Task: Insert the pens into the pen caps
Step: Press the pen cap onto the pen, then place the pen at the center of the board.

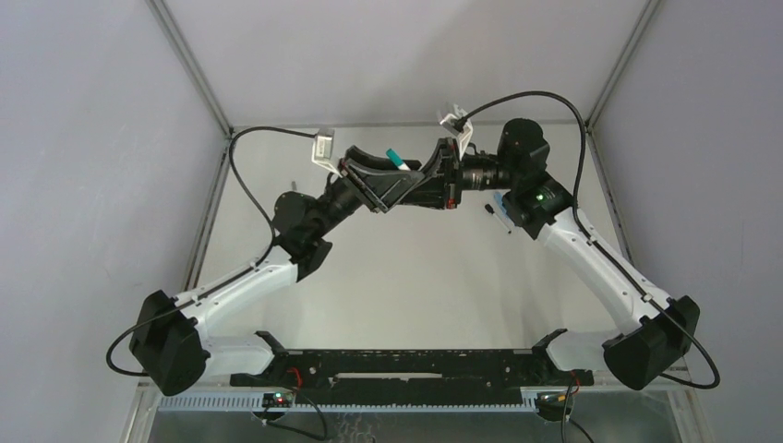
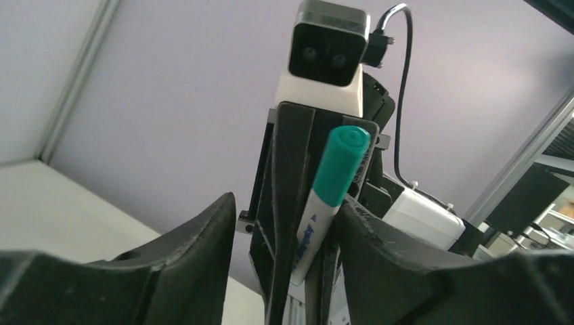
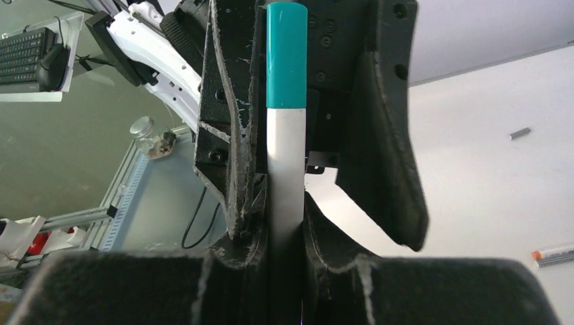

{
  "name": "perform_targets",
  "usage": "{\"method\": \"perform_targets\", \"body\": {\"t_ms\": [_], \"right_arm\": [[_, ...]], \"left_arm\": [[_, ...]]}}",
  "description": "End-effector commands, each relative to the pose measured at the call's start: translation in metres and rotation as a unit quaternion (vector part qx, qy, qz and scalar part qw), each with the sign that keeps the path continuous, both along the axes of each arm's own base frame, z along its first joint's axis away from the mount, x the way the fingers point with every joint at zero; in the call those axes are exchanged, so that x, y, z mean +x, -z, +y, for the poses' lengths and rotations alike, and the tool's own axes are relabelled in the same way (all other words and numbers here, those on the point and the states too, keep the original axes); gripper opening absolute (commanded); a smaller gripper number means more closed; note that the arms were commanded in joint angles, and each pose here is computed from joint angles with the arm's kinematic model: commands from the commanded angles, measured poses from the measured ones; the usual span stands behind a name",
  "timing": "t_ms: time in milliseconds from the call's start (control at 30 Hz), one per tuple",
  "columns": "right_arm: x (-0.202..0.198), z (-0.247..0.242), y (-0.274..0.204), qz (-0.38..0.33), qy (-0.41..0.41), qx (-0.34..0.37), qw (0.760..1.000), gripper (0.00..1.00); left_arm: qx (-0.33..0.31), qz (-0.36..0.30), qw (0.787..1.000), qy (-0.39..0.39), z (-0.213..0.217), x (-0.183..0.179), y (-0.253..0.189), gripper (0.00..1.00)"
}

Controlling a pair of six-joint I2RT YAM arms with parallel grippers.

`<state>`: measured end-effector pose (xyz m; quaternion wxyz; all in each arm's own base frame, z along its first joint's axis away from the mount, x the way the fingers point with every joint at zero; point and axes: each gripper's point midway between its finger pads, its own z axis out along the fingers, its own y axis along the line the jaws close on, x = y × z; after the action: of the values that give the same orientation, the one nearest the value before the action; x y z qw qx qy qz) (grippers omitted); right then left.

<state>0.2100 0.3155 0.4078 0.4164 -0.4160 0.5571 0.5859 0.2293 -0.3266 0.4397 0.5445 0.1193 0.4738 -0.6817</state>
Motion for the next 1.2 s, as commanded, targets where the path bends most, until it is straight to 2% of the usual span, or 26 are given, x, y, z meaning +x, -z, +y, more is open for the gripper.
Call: {"method": "perform_targets", "body": {"t_ms": [0, 233, 367, 467, 600, 767, 967, 1167], "right_arm": [[-0.01, -0.012, -0.025, -0.068, 0.019, 0.039, 0.997, 0.0], [-0.011, -0.028, 0.009, -0.062, 0.026, 0.015, 0.998, 0.0], [-0.006, -0.039, 0.03, -0.058, 0.045, -0.003, 0.997, 0.0], [0.004, -0.05, 0.052, -0.059, 0.072, -0.026, 0.995, 0.0], [0.019, -0.069, 0.089, -0.038, 0.119, -0.068, 0.99, 0.0], [0.046, -0.101, 0.137, -0.007, 0.195, -0.123, 0.973, 0.0], [0.069, -0.136, 0.194, 0.055, 0.244, -0.197, 0.948, 0.02], [0.095, -0.167, 0.247, 0.069, 0.301, -0.29, 0.906, 0.03]], "left_arm": [[0.061, 0.044, 0.996, 0.05, -0.009, -0.01, 0.047, 0.63], [0.051, -0.017, 0.998, 0.032, 0.01, -0.026, 0.05, 0.7], [0.037, -0.055, 0.998, -0.005, 0.026, -0.031, 0.047, 0.78], [0.031, -0.068, 0.996, -0.044, 0.039, -0.028, 0.048, 0.83], [0.04, -0.058, 0.995, -0.074, 0.048, -0.021, 0.061, 0.84], [0.051, -0.036, 0.993, -0.097, 0.056, -0.01, 0.079, 0.84], [0.064, -0.012, 0.993, -0.103, 0.054, 0.0, 0.096, 0.84], [0.07, 0.003, 0.992, -0.103, 0.051, 0.007, 0.105, 0.84]]}}
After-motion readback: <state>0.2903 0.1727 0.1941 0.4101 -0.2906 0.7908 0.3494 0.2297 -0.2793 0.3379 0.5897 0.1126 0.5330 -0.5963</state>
